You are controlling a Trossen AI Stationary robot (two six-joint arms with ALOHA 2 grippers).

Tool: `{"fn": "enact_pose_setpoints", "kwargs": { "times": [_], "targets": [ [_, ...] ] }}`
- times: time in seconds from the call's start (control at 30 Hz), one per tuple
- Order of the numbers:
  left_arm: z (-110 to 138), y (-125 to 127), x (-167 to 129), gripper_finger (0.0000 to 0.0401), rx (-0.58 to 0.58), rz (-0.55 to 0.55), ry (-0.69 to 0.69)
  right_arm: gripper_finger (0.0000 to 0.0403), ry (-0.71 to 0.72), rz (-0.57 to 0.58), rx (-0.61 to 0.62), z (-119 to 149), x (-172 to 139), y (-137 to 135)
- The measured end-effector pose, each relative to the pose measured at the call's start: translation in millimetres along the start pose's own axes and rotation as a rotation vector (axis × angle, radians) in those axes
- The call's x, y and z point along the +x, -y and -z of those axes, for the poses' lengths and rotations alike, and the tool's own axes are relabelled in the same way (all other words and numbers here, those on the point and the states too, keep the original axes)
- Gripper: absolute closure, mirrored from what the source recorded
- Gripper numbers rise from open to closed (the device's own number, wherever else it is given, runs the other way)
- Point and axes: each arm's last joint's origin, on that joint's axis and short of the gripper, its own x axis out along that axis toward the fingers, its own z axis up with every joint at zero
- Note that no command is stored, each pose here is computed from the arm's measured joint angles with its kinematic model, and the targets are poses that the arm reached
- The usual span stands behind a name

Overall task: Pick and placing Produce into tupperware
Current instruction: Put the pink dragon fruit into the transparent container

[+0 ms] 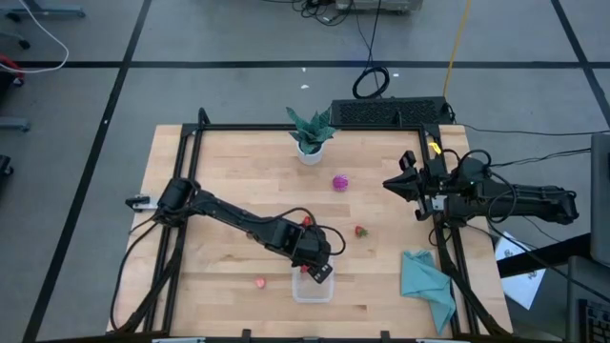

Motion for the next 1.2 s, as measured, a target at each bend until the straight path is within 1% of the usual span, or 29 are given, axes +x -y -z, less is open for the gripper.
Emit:
{"fn": "enact_pose_setpoints", "kwargs": {
  "times": [0.33,0.47,0.57,0.7,1.2],
  "targets": [
    [14.3,6.6,5.8,0.0171,-0.012,-0.007,0.005,0.0385,0.0,0.0,0.0,0.0,0.1,0.1],
    [15.0,5.6,11.0,0.0171,-0.016,-0.018,0.004,0.0385,-0.001,0.0,0.002,0.2,0.3,0.1],
    [13.7,7.9,16.3,0.0171,-0.017,0.006,0.015,0.0385,-0.002,0.001,0.004,0.3,0.4,0.2],
    [14.3,4.7,28.1,0.0171,-0.016,-0.012,-0.008,0.0385,-0.005,0.001,0.004,0.7,0.8,0.4],
    [13.4,3.1,24.9,0.0171,-0.014,-0.026,-0.009,0.0385,-0.016,0.004,0.004,2.3,2.6,1.2]
  ]
}}
